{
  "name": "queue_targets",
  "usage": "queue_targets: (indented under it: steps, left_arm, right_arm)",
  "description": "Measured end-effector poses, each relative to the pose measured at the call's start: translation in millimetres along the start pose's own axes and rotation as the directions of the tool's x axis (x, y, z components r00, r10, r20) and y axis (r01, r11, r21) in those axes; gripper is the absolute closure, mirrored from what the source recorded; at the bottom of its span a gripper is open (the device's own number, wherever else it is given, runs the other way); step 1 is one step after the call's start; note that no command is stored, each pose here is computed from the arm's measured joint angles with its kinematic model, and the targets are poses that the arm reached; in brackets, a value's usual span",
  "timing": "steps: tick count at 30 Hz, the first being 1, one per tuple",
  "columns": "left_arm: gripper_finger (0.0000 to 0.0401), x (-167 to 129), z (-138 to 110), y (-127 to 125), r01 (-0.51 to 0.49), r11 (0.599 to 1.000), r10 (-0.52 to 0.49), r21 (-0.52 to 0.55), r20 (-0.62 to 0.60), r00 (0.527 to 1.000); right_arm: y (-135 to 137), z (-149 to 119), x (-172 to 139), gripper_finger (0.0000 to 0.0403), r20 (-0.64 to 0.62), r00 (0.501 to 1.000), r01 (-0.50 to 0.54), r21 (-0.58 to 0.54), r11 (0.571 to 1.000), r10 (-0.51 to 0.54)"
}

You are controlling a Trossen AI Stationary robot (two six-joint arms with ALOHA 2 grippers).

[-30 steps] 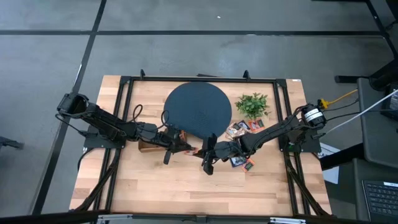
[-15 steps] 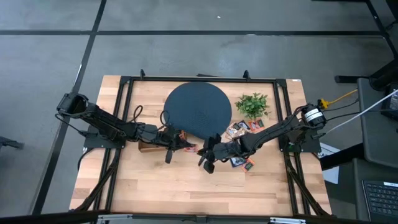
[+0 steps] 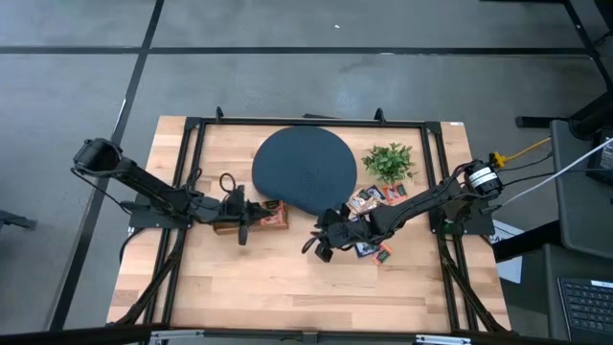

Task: Pick & Place Tea
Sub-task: Put the orange tea bag into the right section of the wooden organizer, then put the blue tea bag into the middle section of the wooden organizer

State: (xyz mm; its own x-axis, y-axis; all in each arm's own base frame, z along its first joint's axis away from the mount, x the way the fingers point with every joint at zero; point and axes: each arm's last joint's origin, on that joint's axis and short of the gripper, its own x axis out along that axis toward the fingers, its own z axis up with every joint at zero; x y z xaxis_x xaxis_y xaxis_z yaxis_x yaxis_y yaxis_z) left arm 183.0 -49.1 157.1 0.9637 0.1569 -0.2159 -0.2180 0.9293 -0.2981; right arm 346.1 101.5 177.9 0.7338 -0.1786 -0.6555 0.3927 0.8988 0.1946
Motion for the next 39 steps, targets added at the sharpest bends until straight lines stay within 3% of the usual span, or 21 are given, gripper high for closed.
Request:
queue_targets:
  steps: [7,15,28,39]
  left_arm:
    - [0.0398,-2,-1,8,-0.08,0.995,0.076,0.056,0.064,0.995]
    - [0.0398,8,-10,21,-0.162,0.987,0.162,-0.022,0.014,0.987]
    - [0.0396,18,-18,20,-0.145,0.989,0.146,-0.028,0.022,0.989]
    - [0.0328,18,-18,19,-0.135,0.991,0.135,0.011,0.017,0.991]
  right_arm:
    - [-1,1,0,0.0285,0.035,0.998,0.043,0.002,0.999,-0.043]
    - [-1,2,0,0.0285,0.04,0.998,0.039,0.007,0.999,-0.04]
    - [-1,2,0,0.0285,0.04,0.998,0.039,0.005,0.999,-0.039]
    - [-1,2,0,0.0285,0.04,0.998,0.038,0.005,0.999,-0.038]
